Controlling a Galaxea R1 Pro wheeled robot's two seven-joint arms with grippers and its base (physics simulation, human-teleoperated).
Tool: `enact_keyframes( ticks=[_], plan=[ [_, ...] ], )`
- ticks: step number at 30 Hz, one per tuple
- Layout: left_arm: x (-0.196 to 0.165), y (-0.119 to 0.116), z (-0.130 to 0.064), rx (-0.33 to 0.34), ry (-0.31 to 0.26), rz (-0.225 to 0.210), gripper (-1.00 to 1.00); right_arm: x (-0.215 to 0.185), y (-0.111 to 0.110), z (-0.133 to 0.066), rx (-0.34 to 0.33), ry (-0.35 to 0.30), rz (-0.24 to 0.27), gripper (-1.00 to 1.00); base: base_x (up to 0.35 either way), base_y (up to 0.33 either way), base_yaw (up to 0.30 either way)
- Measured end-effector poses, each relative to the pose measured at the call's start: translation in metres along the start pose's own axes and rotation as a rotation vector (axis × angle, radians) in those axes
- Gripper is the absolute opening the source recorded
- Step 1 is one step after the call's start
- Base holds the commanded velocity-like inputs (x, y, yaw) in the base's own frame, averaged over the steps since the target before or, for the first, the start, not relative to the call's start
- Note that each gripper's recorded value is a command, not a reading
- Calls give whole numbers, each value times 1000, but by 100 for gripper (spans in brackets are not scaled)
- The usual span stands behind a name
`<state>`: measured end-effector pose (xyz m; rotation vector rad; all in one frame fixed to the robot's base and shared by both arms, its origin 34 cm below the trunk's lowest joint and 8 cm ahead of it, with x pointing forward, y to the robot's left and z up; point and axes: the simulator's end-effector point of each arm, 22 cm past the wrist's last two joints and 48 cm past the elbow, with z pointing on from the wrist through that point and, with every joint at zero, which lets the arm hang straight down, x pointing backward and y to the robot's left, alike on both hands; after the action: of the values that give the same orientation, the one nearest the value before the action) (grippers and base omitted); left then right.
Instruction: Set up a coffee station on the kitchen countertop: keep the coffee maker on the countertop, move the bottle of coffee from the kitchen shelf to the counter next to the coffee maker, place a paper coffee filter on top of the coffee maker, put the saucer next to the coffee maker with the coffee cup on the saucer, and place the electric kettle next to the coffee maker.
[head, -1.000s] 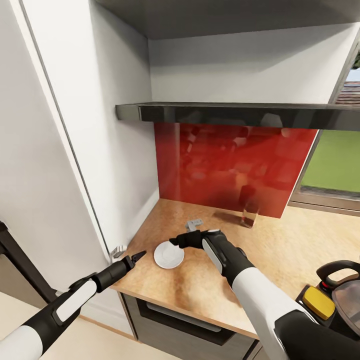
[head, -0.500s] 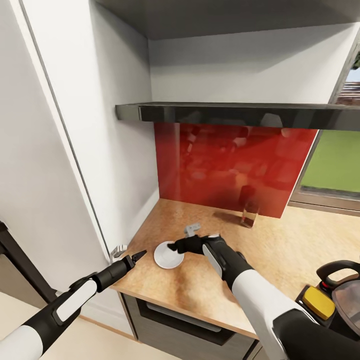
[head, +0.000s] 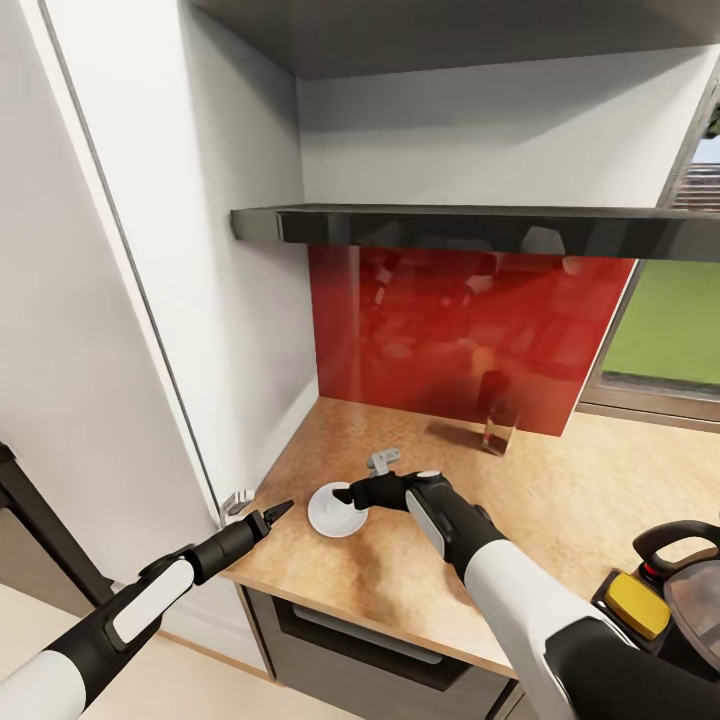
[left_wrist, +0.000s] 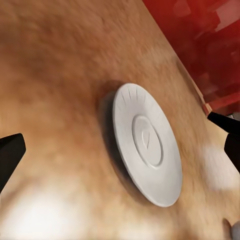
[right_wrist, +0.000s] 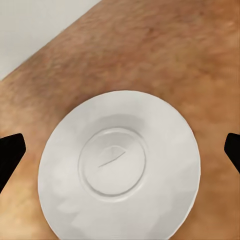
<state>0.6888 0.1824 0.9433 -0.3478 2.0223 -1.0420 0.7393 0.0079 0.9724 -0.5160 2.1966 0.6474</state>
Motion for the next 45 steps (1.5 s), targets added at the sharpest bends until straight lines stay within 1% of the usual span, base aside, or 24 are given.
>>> enact_keyframes(
  ticks=[7,13,19,21,24,26,28,30,31,45],
  plan=[
    [0,0,0,0,-1,-1,100,12,-2,2,2,25,9,100,0,0,0],
    [0,0,0,0,0,-1,100,14,-2,4,2,19,6,100,0,0,0],
    [0,0,0,0,0,-1,100,25,-3,6,3,35,12,100,0,0,0],
    [0,0,0,0,0,-1,100,25,-4,6,3,36,12,100,0,0,0],
    [0,0,0,1,0,-1,100,21,-4,6,3,13,4,100,0,0,0],
    [0,-1,0,1,0,-1,100,21,4,7,-34,1,-1,100,0,0,0],
    [0,-1,0,2,0,-1,100,29,15,7,-89,11,3,100,0,0,0],
    [0,-1,0,2,0,-1,100,33,22,7,-127,19,6,100,0,0,0],
    [0,-1,0,2,-1,-1,100,34,24,7,-134,20,7,100,0,0,0],
    [-1,-3,0,6,-1,0,100,38,23,7,-138,27,8,100,0,0,0]
  ],
)
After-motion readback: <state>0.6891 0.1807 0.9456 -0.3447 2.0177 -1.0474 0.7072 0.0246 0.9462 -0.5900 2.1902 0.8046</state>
